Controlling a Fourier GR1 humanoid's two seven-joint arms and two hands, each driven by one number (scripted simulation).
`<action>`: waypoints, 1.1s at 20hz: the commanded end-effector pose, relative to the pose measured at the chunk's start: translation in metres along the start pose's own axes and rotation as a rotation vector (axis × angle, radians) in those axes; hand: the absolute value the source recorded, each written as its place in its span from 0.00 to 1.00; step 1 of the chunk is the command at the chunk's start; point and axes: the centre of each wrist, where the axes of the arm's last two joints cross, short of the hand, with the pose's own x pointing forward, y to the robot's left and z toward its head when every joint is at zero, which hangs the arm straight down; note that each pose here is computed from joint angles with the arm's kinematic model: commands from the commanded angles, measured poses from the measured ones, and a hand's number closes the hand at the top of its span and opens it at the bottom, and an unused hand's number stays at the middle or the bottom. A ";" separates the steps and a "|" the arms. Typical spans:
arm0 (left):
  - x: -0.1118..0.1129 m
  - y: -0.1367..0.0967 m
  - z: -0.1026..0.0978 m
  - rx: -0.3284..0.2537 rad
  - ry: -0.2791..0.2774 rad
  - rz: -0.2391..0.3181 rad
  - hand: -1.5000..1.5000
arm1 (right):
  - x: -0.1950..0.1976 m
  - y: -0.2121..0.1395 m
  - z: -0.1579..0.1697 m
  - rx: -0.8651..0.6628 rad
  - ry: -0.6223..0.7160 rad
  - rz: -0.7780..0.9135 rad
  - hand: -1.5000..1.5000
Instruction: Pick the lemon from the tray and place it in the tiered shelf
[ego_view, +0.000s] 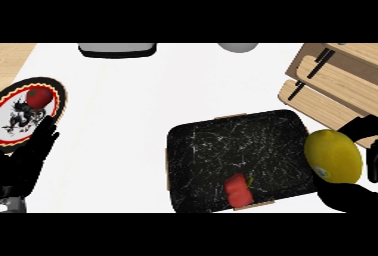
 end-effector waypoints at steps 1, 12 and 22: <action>-0.003 0.000 0.002 0.001 0.014 -0.013 0.50 | -0.006 -0.040 0.038 -0.090 -0.019 -0.145 1.00; -0.007 0.006 0.005 0.006 -0.003 0.003 0.50 | 0.040 -0.103 0.004 -0.285 -0.034 -0.152 1.00; -0.007 -0.001 0.005 0.005 0.011 -0.006 0.50 | 0.046 -0.157 -0.024 -0.334 0.050 0.057 1.00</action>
